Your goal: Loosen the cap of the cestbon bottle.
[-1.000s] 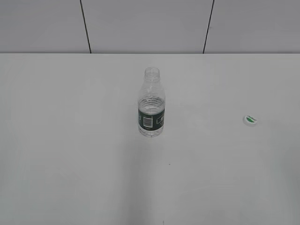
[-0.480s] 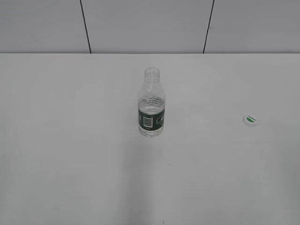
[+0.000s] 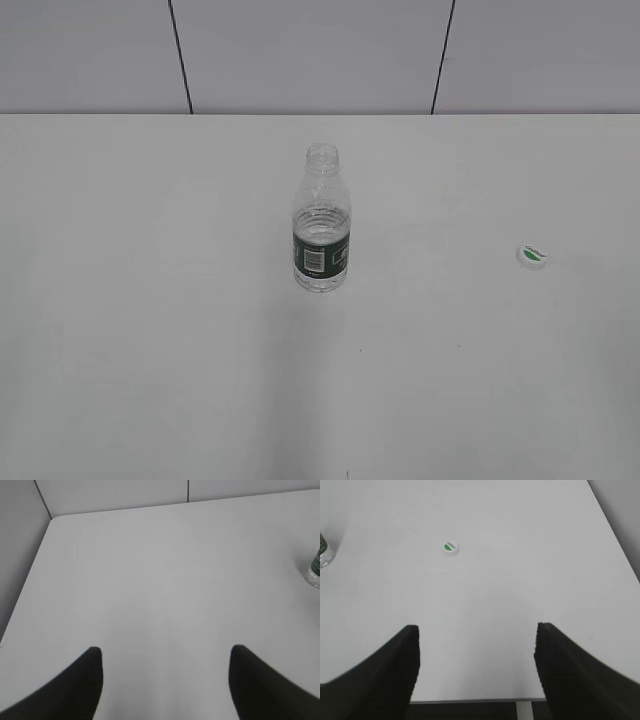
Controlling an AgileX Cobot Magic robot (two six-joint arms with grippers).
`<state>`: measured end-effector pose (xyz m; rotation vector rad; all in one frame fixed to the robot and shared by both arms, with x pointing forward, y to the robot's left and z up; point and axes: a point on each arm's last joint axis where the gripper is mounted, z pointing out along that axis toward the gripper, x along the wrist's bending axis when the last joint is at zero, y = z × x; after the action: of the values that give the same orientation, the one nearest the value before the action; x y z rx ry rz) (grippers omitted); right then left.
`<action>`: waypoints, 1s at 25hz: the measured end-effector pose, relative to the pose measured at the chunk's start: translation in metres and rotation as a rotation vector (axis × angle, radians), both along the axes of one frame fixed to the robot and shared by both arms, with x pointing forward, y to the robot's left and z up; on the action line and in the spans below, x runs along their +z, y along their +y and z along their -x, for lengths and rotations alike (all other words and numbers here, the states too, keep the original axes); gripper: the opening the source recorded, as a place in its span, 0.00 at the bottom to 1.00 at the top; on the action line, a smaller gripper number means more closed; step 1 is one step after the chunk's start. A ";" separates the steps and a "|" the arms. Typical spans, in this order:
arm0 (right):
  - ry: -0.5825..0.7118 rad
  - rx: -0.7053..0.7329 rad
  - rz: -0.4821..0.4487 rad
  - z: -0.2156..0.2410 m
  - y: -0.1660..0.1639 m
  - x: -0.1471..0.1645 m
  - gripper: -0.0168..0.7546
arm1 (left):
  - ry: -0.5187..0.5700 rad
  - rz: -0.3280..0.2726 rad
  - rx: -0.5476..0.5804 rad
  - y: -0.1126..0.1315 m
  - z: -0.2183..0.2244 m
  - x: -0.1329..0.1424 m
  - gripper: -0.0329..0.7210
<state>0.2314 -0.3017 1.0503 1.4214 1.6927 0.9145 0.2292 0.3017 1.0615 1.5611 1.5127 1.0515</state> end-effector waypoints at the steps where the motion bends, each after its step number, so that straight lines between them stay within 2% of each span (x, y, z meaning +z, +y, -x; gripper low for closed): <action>1: 0.000 -0.002 0.000 0.000 0.000 0.000 0.73 | 0.000 -0.001 -0.005 0.000 0.000 0.000 0.67; 8: 0.001 -0.045 -0.009 0.000 0.001 0.000 0.73 | 0.000 -0.003 -0.023 0.000 0.000 0.000 0.62; 25: 0.001 -0.043 -0.015 0.000 0.002 0.000 0.73 | 0.000 -0.003 -0.023 0.000 0.000 0.000 0.62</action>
<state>0.2313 -0.3000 1.0503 1.4622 1.6529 0.9044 0.2293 0.3019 1.0615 1.5770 1.4903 1.0410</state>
